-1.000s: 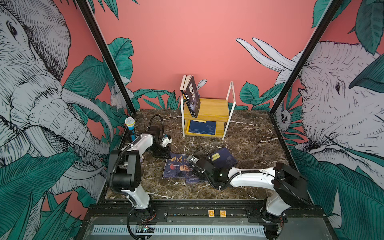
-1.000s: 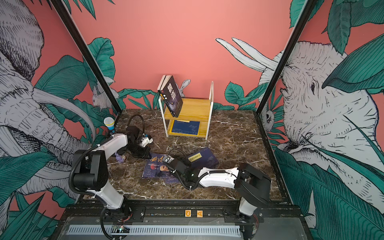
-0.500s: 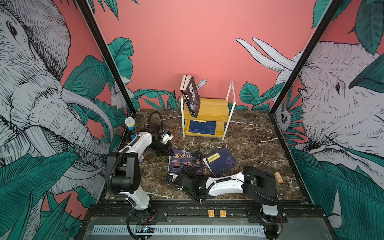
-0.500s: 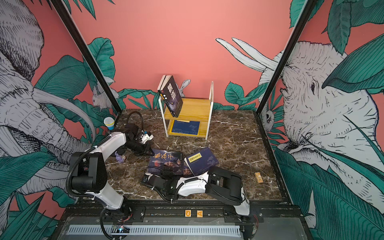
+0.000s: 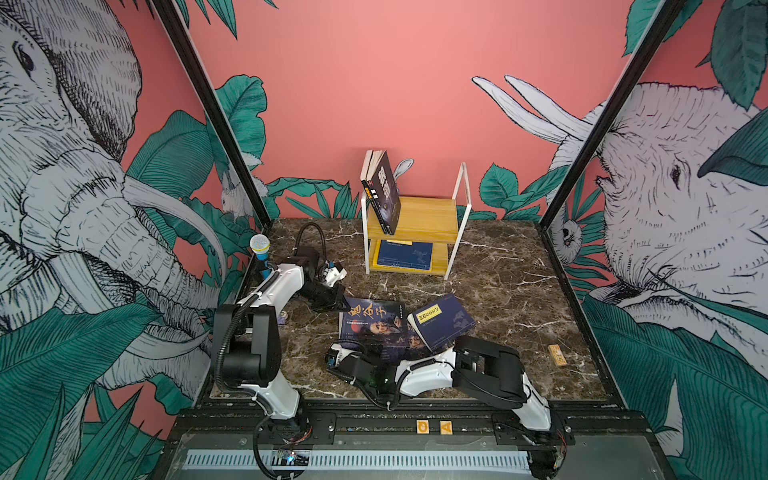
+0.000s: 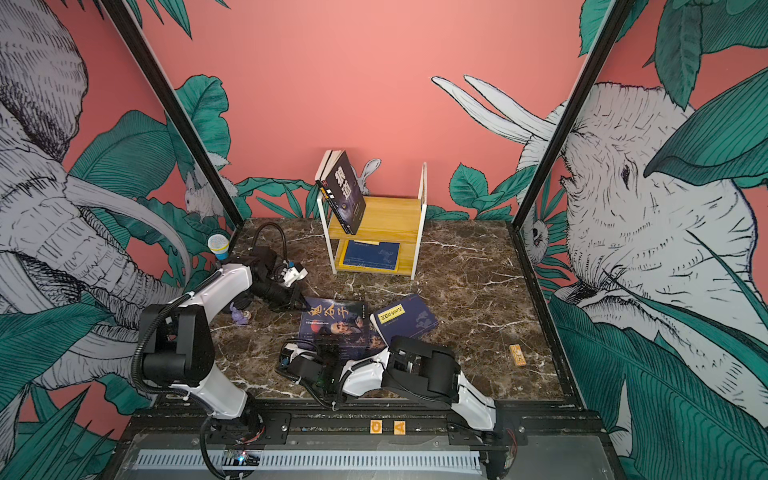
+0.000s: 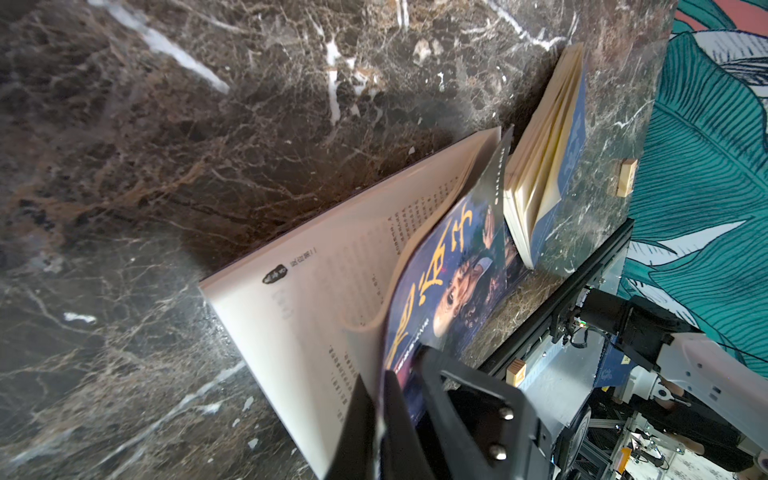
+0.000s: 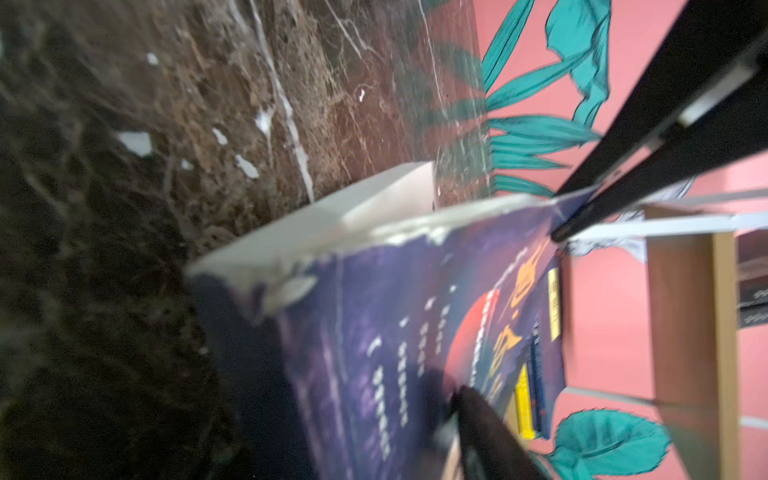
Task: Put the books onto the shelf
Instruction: 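Lift the purple book upright with the right gripper while the left holds it, then raise the purple book with the right gripper while the left gripper releases it, then carry the purple book with the right gripper to the shelf's upper tier, then lower the purple book upright beside the standing books on the upper tier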
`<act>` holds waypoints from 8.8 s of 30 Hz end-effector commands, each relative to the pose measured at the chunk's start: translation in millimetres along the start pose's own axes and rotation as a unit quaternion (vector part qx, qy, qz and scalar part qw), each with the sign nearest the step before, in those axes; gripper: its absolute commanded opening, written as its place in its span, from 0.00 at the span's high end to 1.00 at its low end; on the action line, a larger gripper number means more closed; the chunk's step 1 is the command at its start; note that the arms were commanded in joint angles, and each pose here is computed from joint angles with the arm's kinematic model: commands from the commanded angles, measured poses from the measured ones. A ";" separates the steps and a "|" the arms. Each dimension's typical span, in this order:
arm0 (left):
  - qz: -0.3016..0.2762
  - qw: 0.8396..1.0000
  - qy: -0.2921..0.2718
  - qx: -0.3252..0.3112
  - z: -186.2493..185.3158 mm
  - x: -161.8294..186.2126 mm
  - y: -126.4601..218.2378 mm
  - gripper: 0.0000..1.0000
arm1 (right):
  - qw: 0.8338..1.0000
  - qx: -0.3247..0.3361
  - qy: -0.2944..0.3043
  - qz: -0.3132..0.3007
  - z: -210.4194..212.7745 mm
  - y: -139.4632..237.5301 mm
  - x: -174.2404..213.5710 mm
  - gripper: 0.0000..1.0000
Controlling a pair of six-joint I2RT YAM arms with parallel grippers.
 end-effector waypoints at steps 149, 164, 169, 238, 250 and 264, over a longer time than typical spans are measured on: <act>-0.587 0.763 -0.270 0.022 -44.1 115.1 101.5 0.00 | 0.770 0.317 -0.542 -0.113 -421.5 33.1 74.4 1.00; -0.581 0.762 -0.287 0.025 -47.4 120.7 97.2 0.00 | 0.741 0.311 -0.578 -0.138 -421.4 -58.4 78.5 1.00; -0.579 0.765 -0.283 0.021 -46.3 120.9 96.1 0.00 | 0.745 0.300 -0.582 -0.129 -413.7 -77.2 77.3 1.00; -0.585 0.756 -0.293 0.012 -46.2 123.2 96.1 0.00 | 0.799 0.173 -0.563 -0.120 -325.2 -77.9 65.1 0.46; -0.590 0.752 -0.295 0.014 -46.4 123.3 96.9 0.01 | 0.827 0.151 -0.530 -0.113 -289.7 -21.3 80.2 0.43; -0.584 0.756 -0.296 0.009 -46.7 123.5 97.0 0.01 | 0.845 0.176 -0.504 0.010 -320.8 -59.5 114.5 1.00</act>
Point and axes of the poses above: each gripper's point midway between its finger pads, its own y axis back along the fingers, its own z axis along the line the jaws close on, x = y × z, the point moved 10 cm from there along y, back along the fingers, and after that the axes turned 4 degrees about y, right-handed, at the moved point
